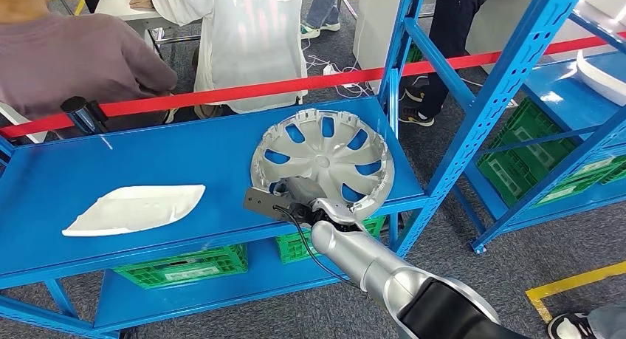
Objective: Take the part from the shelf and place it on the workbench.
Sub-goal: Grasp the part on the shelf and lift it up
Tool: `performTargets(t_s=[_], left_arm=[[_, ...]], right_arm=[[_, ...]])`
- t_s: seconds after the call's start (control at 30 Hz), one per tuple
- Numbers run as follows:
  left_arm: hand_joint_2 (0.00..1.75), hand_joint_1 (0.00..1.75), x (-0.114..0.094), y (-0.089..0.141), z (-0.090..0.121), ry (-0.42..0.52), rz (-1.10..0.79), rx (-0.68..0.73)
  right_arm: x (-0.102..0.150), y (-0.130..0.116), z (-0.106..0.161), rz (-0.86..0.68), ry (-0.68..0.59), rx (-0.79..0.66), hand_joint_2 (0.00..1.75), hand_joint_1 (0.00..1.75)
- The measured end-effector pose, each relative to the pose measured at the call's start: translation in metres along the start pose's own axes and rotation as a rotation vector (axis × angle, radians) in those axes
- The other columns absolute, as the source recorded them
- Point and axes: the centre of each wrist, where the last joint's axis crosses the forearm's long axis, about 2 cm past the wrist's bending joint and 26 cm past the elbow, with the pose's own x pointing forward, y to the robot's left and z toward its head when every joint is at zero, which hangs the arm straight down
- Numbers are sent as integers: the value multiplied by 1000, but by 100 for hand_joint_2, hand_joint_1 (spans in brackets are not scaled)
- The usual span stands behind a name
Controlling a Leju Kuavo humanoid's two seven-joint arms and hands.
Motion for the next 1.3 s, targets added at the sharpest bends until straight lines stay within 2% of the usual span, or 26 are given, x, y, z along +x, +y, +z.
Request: performTargets(t_s=[0.3,0.7,1.0,1.3], left_arm=[[0,0,0,0,0,-5,0,0],[0,0,-5,-2,1,-1,18,5],[0,0,-7,-2,1,-1,19,4],[0,0,-8,-3,1,-8,15,6]], right_arm=[[-1,-1,0,-57,-33,-46,175,175],[5,-24,1,-221,-198,-331,175,175],[9,-34,3,-247,-263,-434,175,175],[30,-50,12,-244,-439,-634,175,175]])
